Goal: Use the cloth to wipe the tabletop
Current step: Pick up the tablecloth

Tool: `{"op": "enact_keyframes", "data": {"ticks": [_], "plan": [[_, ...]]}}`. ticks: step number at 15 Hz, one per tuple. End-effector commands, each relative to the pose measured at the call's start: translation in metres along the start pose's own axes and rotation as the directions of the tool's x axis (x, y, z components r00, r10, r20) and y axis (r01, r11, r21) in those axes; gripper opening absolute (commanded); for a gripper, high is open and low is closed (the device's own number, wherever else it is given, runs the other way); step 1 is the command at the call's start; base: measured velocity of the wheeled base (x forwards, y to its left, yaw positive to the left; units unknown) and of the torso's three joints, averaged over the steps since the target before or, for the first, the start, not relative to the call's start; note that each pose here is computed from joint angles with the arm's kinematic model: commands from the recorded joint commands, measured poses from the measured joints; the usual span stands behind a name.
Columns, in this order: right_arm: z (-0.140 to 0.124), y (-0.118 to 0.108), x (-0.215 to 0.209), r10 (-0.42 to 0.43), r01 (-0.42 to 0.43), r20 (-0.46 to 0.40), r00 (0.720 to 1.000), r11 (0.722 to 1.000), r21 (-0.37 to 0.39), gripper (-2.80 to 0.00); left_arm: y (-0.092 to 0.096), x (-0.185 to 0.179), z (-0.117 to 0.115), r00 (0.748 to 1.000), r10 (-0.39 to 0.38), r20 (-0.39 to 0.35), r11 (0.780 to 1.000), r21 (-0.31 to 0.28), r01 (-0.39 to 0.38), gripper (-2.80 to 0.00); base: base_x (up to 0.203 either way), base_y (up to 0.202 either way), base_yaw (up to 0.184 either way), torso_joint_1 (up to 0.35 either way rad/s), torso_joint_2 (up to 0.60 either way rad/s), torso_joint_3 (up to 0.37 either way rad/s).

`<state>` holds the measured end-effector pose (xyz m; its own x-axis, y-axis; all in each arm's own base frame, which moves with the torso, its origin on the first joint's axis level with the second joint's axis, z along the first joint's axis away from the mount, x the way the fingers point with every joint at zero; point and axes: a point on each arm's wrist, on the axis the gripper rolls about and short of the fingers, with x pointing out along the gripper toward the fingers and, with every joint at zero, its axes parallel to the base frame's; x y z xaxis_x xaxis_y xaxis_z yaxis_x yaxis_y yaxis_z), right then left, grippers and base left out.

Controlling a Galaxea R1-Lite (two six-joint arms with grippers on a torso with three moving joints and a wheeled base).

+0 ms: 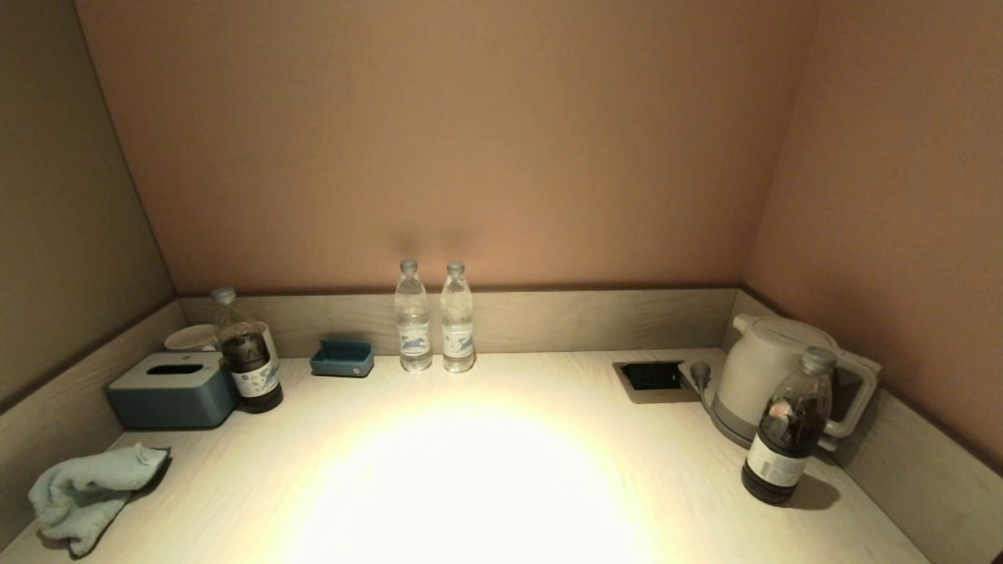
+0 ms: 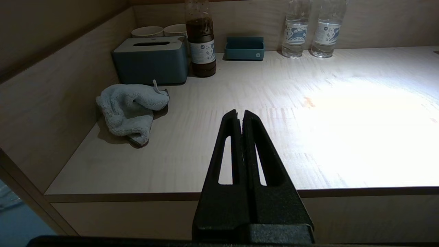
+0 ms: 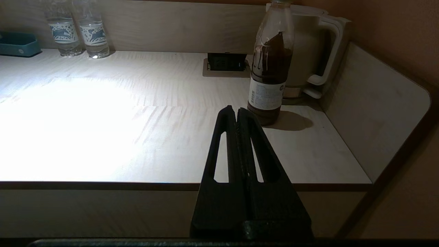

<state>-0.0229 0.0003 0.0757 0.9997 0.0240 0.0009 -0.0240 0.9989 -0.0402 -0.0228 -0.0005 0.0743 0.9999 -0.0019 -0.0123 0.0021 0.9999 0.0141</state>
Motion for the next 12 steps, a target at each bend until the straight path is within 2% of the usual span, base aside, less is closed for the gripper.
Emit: {"op": "enact_keyframes", "data": {"ticks": [1, 12], "plan": [[0.0001, 0.0, 0.0, 0.002, -0.002, 0.0, 1.0, 1.0, -0.001, -2.8, 0.0, 0.0, 0.0, 1.0, 0.0, 0.0, 1.0, 0.001, 0.0, -2.8, 0.0, 0.0, 0.0, 0.0, 0.0, 0.0], [0.0001, 0.0, 0.0, 0.002, -0.002, 0.001, 1.0, 1.0, 0.0, -2.8, 0.0002, -0.0005, -0.0001, 1.0, 0.011, -0.011, 1.0, -0.002, -0.011, -2.8, 0.0, 0.0, 0.0, 0.0, 0.0, 0.0]]}}
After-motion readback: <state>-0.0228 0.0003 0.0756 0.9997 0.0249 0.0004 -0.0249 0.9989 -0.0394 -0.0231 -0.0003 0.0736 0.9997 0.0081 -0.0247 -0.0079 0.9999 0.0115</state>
